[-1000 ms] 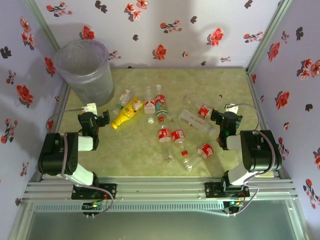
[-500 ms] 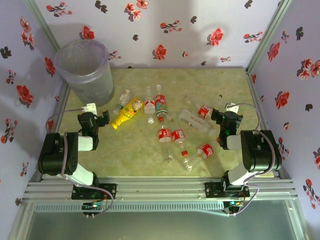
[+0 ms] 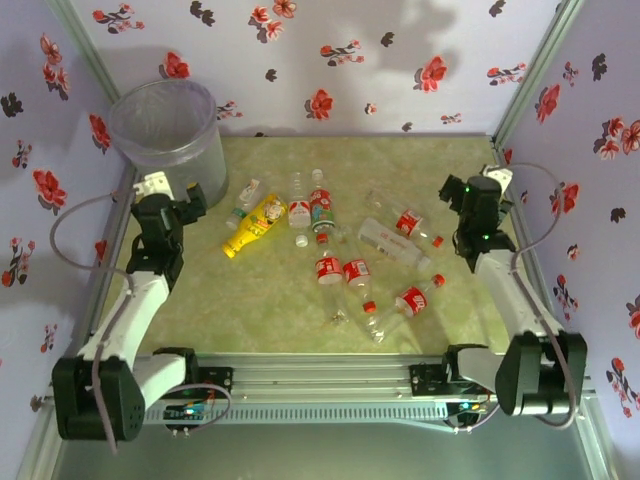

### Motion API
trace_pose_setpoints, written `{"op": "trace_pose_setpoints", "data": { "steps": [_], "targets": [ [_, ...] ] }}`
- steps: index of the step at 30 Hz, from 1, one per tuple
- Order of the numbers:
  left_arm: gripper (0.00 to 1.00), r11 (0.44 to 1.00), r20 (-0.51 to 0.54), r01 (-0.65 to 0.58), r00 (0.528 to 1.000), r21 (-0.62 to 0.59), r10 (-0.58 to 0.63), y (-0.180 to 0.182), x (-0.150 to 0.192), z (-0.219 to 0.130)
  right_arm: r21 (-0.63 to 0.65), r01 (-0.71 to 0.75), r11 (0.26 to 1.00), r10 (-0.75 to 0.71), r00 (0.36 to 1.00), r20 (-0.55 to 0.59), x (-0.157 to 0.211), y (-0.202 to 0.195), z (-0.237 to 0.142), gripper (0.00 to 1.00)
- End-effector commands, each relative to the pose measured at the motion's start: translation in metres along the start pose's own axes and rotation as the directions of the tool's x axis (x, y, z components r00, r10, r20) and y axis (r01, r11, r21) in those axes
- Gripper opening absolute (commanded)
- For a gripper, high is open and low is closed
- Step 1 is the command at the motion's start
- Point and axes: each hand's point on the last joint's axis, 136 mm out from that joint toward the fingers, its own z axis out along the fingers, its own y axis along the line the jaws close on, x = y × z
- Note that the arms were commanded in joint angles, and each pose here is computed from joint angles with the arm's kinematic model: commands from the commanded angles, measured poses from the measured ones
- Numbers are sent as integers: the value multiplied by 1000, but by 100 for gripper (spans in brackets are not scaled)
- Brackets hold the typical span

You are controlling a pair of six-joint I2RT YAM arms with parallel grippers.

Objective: Put the plastic bottles in the bin

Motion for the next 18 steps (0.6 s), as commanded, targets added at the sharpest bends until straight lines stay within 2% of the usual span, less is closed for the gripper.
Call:
{"op": "trace_pose_setpoints", "data": {
  "steps": [1,6,11,18],
  "targets": [
    [100,1000,-206,-7,979,6,9,-13,27,-33,183,1,983,59,946,-318,63,-38,-48,99],
    [100,985,-300,-71,947,156,115,-60,36,-56,194,-4,981,96,880,-465,95,-44,-109,99],
    [100,962,-356,-3,929,273,104,-93,46,-65,183,-140,973,223,771,-597,142,-39,-147,94],
    [100,946,-368,18,923,324,109,-112,48,-64,166,-303,938,326,615,-718,213,-10,-140,91]
  ]
}}
